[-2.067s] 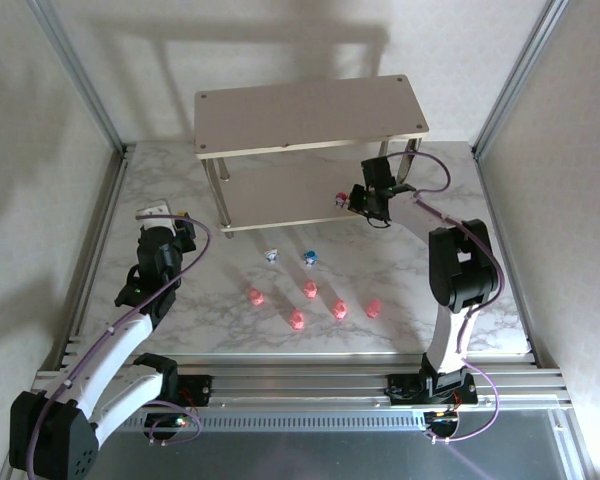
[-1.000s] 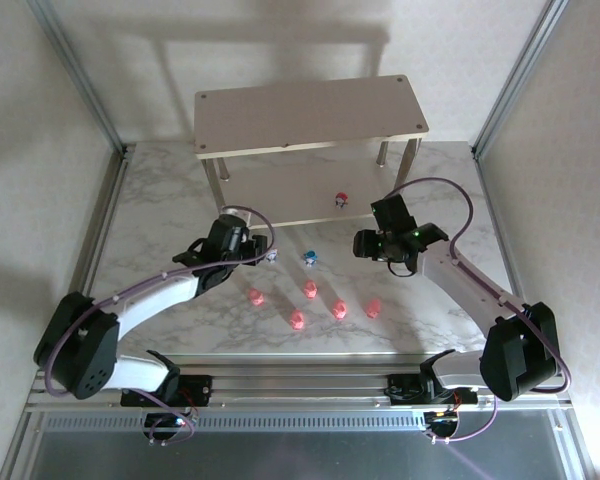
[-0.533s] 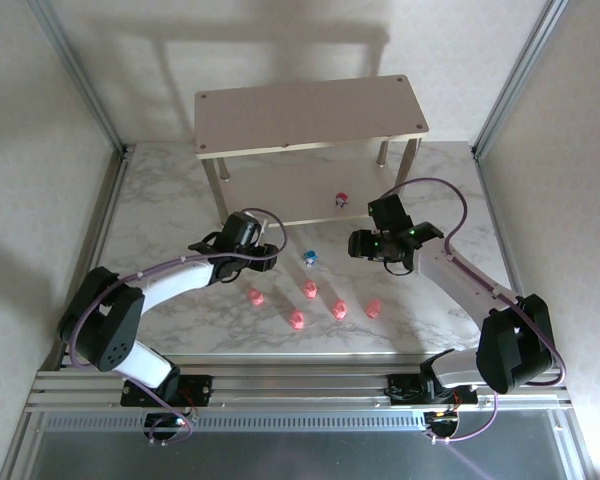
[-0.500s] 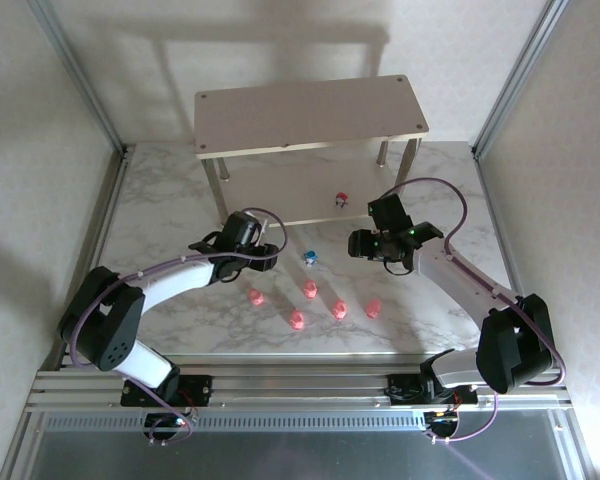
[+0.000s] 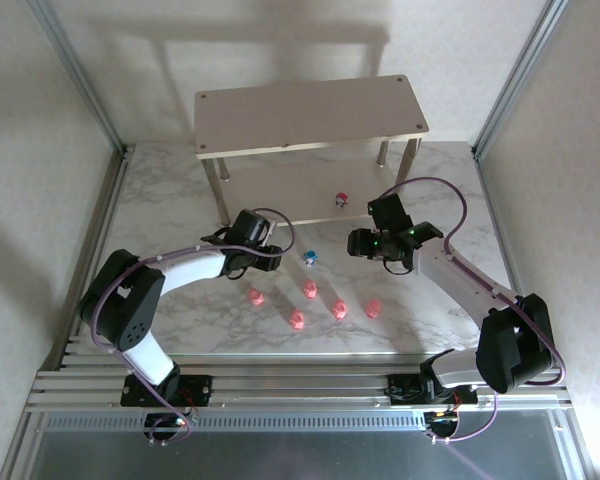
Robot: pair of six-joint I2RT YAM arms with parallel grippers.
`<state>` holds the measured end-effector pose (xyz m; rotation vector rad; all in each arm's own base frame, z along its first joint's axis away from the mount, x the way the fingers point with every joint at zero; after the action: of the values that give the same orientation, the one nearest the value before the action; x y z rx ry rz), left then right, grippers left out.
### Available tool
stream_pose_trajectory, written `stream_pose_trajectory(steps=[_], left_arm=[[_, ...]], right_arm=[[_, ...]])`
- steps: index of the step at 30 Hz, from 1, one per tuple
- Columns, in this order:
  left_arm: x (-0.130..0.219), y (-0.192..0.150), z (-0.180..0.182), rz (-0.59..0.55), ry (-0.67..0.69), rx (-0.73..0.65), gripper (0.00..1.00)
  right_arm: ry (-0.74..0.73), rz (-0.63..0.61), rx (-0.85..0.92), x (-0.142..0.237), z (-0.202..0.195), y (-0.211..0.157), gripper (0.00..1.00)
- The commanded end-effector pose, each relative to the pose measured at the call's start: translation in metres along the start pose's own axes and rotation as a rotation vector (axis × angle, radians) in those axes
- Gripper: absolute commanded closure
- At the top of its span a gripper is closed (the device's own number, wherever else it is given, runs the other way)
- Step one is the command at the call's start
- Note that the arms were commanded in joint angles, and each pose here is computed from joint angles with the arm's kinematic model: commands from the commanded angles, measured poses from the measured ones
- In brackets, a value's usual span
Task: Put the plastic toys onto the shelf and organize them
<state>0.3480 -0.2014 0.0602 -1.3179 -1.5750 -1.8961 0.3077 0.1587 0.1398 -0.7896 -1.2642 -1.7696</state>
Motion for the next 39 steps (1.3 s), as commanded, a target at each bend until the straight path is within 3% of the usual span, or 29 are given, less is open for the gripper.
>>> stream_pose_trajectory(steps=[1, 23, 39], left_arm=[[-0.002, 0.009, -0.001, -0.009, 0.007, -0.027, 0.41], [-0.022, 0.009, -0.005, 0.027, -0.030, -0.044, 0.53], [-0.030, 0.003, -0.009, 0.064, -0.066, -0.043, 0.72]], right_arm=[[0.008, -0.015, 0.020, 0.001, 0.004, 0.007, 0.39], [0.007, 0.002, 0.020, -0.011, 0.004, 0.009, 0.39], [0.014, 0.002, 0.005, -0.012, 0.000, 0.011, 0.39]])
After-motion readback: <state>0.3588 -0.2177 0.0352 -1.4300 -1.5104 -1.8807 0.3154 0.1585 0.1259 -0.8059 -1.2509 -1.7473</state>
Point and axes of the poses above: each hand's point on the last joint's axis, 136 mm out from that joint toward the fingers, its own x axis back along the fingers, its own z axis along the line the jaws close on, y = z × x, the point moved 1 cm from there along x, back along the fingers, and after that the axes turned 8 degrees about -x, right-handed, at the moved point
